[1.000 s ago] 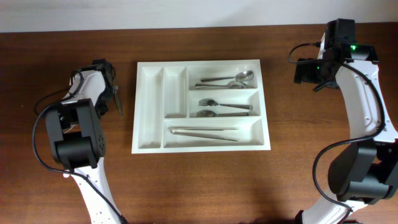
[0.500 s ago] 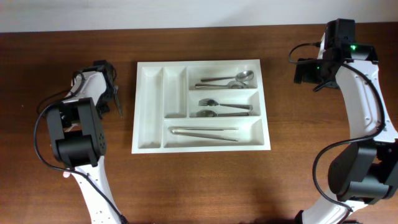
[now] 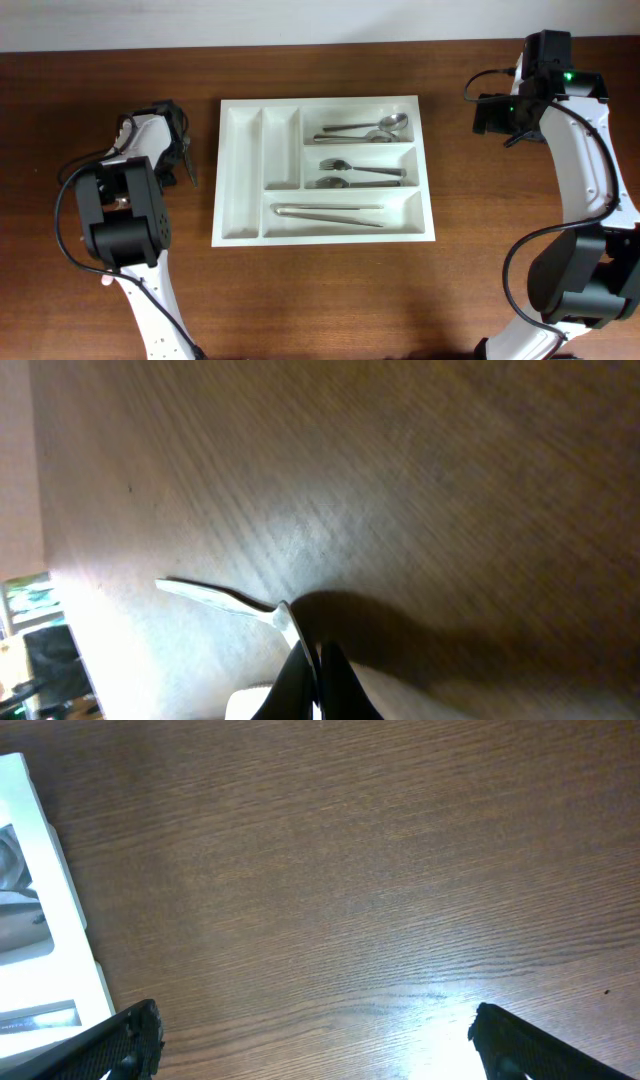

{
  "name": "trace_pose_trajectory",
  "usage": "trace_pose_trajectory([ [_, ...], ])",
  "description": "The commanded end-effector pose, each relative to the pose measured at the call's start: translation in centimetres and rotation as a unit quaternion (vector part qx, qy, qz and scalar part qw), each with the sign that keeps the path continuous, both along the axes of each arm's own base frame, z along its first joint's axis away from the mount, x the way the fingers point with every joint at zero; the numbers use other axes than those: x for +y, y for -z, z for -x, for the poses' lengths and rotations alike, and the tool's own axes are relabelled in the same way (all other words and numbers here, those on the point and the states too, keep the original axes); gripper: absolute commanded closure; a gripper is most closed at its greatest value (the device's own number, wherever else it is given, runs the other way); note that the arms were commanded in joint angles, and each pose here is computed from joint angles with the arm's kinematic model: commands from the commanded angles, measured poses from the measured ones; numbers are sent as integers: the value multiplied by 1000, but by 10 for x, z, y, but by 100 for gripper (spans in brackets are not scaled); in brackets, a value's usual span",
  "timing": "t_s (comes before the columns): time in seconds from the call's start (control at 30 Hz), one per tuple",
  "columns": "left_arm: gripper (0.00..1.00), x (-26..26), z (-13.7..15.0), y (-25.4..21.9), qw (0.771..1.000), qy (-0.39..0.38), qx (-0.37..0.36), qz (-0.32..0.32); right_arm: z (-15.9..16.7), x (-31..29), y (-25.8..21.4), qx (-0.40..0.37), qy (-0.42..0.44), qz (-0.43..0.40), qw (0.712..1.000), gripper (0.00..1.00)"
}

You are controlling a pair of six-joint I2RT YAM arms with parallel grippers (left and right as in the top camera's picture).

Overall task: Pack container
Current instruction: 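Lower the left gripper toward the spoon on the table, then grasp the metal spoon and carry it into the left compartment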

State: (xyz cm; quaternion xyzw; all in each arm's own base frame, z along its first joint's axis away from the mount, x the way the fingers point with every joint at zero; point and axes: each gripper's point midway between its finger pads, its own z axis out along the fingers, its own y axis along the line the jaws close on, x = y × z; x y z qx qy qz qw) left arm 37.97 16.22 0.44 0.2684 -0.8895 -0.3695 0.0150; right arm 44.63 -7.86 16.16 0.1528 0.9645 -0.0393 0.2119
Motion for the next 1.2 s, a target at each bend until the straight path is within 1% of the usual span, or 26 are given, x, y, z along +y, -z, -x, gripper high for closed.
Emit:
trace_pose_trajectory([
  [0.0, 98, -2, -7, 0, 1000, -8, -4, 19, 0, 0, -17, -22, 5, 0, 1000, 1],
  [0.17, 98, -2, -23, -28, 1000, -4, -18, 17, 0, 0, -17, -22, 5, 0, 1000, 1],
  [0.33, 98, -10, -51, -61, 998, 37, -37, 20, 0, 0, -17, -22, 5, 0, 1000, 1],
  [0.43, 98, -23, -70, -81, 996, 77, -49, 24, 0, 0, -17, -22, 5, 0, 1000, 1],
  [0.57, 98, -53, -95, -99, 986, 146, -58, 49, 0, 0, -17, -22, 5, 0, 1000, 1],
  [0.73, 98, -99, -120, -118, 966, 240, -64, 73, 0, 0, -17, -22, 5, 0, 1000, 1],
  [0.8, 98, -125, -129, -123, 948, 302, -52, 90, 0, 0, -17, -22, 5, 0, 1000, 1],
  [0.87, 98, -153, -135, -123, 920, 374, -31, 117, 0, 0, -17, -22, 5, 0, 1000, 1],
  [0.9, 98, -178, -137, -121, 890, 433, -12, 144, 0, 0, -17, -22, 5, 0, 1000, 1],
  [0.97, 98, -209, -136, -117, 846, 501, 11, 181, 0, 0, -17, -22, 5, 0, 1000, 1],
  [1.1, 98, -264, -121, -108, 754, 606, 47, 250, 0, 0, -17, -22, 5, 0, 1000, 1],
  [1.13, 98, -283, -112, -106, 712, 642, 61, 276, 0, 0, -17, -22, 5, 0, 1000, 1],
  [1.17, 98, -292, -108, -106, 693, 658, 66, 288, 0, 0, -17, -22, 5, 0, 1000, 1],
])
